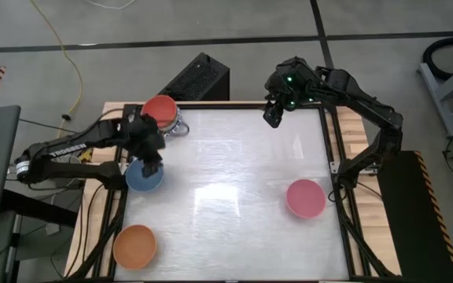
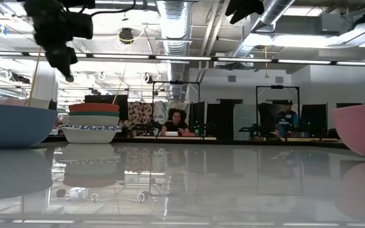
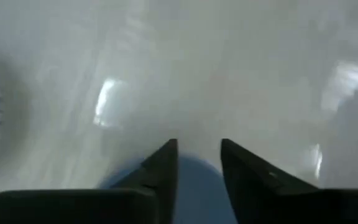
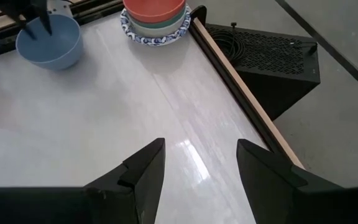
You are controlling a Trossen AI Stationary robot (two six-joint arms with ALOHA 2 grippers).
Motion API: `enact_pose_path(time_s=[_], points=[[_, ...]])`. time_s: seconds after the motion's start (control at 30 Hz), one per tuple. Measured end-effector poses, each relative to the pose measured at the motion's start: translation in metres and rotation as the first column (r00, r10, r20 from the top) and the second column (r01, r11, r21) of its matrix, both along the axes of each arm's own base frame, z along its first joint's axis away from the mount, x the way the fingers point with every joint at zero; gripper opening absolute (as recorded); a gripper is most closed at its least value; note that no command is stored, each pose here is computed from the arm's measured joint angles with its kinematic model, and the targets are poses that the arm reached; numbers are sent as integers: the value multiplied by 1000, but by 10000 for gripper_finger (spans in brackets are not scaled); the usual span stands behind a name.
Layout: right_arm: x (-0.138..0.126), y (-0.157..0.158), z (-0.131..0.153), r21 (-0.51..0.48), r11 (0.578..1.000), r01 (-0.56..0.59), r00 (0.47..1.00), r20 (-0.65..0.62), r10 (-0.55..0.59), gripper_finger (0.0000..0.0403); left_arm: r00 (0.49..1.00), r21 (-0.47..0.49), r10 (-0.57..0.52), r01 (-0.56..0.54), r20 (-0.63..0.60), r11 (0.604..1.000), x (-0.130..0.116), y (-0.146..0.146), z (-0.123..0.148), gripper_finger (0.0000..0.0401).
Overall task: Nest bowls inside each other
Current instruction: Stack the blue bowl on top of the orange bowl
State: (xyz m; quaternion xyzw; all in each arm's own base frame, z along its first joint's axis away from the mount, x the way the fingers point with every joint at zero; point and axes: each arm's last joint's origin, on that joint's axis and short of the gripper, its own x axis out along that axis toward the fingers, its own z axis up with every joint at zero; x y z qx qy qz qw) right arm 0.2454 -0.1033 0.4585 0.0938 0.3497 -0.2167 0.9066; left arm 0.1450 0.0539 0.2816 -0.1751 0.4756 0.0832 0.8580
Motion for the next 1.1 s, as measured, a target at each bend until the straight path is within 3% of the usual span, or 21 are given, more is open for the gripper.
enact_pose_path(time_s=[0.13, 0.37, 0.7, 1.1], points=[[0, 0, 0, 0, 1000, 0, 1000, 0, 0, 218, 997, -11, -41, 41, -66, 999, 2, -17, -3, 176], [0, 0, 0, 1, 1000, 0, 1000, -1, 0, 218, 967, -83, 162, -181, -199, 980, -1, -39, -8, 243], [0, 0, 0, 0, 1000, -1, 1000, -1, 1, 218, 929, -25, 276, -291, -245, 956, -1, -69, -12, 245], [0, 0, 0, -2, 1000, -2, 1000, -2, 2, 218, 895, 91, 220, -200, -388, 976, 24, -94, -38, 245]])
